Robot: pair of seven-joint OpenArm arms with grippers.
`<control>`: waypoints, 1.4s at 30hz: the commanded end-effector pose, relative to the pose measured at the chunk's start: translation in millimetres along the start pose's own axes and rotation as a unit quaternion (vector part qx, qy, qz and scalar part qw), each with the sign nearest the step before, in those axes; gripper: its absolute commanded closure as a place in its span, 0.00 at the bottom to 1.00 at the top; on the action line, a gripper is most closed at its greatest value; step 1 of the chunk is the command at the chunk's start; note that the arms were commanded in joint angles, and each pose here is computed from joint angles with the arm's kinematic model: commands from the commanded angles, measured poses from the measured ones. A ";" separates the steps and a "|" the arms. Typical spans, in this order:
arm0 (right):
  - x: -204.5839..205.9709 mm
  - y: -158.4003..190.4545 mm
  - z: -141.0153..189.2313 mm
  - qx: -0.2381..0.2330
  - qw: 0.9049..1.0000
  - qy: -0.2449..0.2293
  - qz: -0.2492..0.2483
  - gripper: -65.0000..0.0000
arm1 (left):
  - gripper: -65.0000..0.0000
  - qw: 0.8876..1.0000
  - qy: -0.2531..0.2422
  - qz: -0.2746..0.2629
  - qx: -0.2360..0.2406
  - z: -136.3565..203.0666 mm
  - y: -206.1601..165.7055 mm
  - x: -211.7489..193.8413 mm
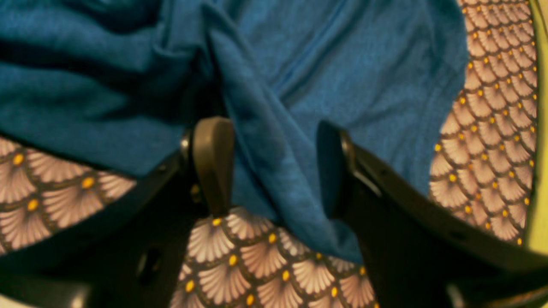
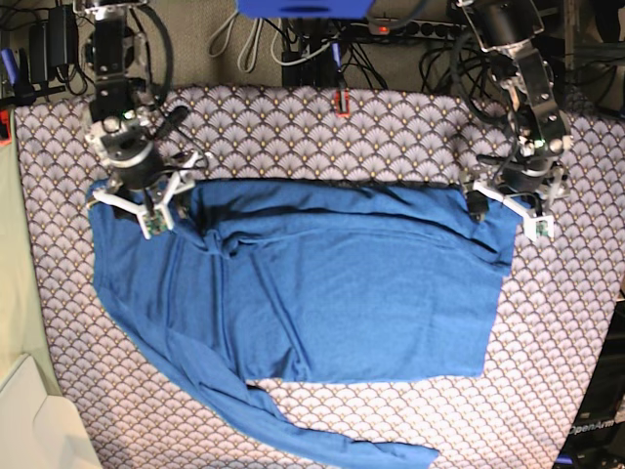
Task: Fold the T-shirt properly
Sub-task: 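Regrasp the shirt edge with both grippers at its two corners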
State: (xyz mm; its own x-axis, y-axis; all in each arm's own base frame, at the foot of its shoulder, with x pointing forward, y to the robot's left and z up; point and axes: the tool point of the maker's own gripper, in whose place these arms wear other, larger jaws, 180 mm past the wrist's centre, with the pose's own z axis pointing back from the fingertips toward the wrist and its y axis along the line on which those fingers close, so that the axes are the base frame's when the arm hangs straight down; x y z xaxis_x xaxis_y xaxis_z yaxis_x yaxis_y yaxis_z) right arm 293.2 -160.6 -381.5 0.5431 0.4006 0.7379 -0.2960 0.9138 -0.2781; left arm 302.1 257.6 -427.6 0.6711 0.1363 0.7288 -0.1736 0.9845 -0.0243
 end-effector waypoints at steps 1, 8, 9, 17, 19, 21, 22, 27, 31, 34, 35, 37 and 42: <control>13.6 0.6 3.8 0.004 1.000 -0.025 0.006 0.51 | 0.00 1.000 0.007 -0.011 0.004 -0.4 2.0 1.4; 16.1 50.4 5.0 0.063 0.997 -0.030 0.020 0.64 | 0.01 1.000 0.006 -0.012 0.005 -0.4 3.1 2.7; 18.5 56.0 4.8 0.070 0.997 -0.032 0.024 0.69 | 0.01 1.000 0.006 -0.012 0.005 -0.4 3.1 2.7; 27.2 74.7 -2.6 0.094 0.994 -0.039 0.036 1.00 | 0.00 1.000 0.009 -0.011 0.004 -1.1 2.9 0.5; 25.3 73.6 -9.2 0.094 0.994 -0.033 0.036 1.00 | 0.01 1.000 0.009 -0.011 0.004 -1.1 2.9 0.5; 22.9 72.1 -15.6 0.094 0.995 -0.027 0.036 1.00 | 0.01 1.000 0.009 -0.011 0.004 -1.1 2.9 0.5; 23.1 70.2 -18.7 0.093 0.995 -0.025 0.037 1.00 | 0.01 1.000 0.009 -0.012 0.003 -1.2 2.3 0.5; 24.1 64.8 -31.7 0.090 0.995 -0.019 0.037 1.00 | 0.01 1.000 0.009 -0.012 0.004 -1.2 3.0 0.8; 29.9 55.5 -48.6 0.084 0.996 -0.014 0.038 1.00 | 0.01 1.000 0.009 -0.012 0.004 -1.2 3.0 0.8; 44.2 43.0 -63.2 0.074 0.996 -0.020 0.040 1.00 | 0.01 1.000 0.010 -0.012 0.004 -1.0 3.1 0.0; 54.0 36.8 -66.5 0.069 0.996 -0.028 0.042 1.00 | 0.01 1.000 0.010 -0.012 0.004 -1.0 3.1 0.0; 78.4 23.5 -70.1 0.055 0.996 -0.049 0.046 1.00 | 0.01 1.000 0.011 -0.012 0.004 -0.8 3.2 -0.8; 105.3 -1.4 -67.0 0.030 0.995 -0.076 0.063 1.00 | 0.01 1.000 0.011 -0.020 -0.002 -1.0 -1.5 -0.2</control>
State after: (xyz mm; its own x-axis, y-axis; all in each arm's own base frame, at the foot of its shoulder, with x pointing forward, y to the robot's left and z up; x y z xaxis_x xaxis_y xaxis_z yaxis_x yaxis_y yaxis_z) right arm 398.0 -111.0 -356.1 0.4019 0.4942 0.7709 -0.4200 0.8476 -0.3244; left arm 304.1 255.3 -428.0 0.6752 0.1209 0.7277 -0.1561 0.9875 -0.0192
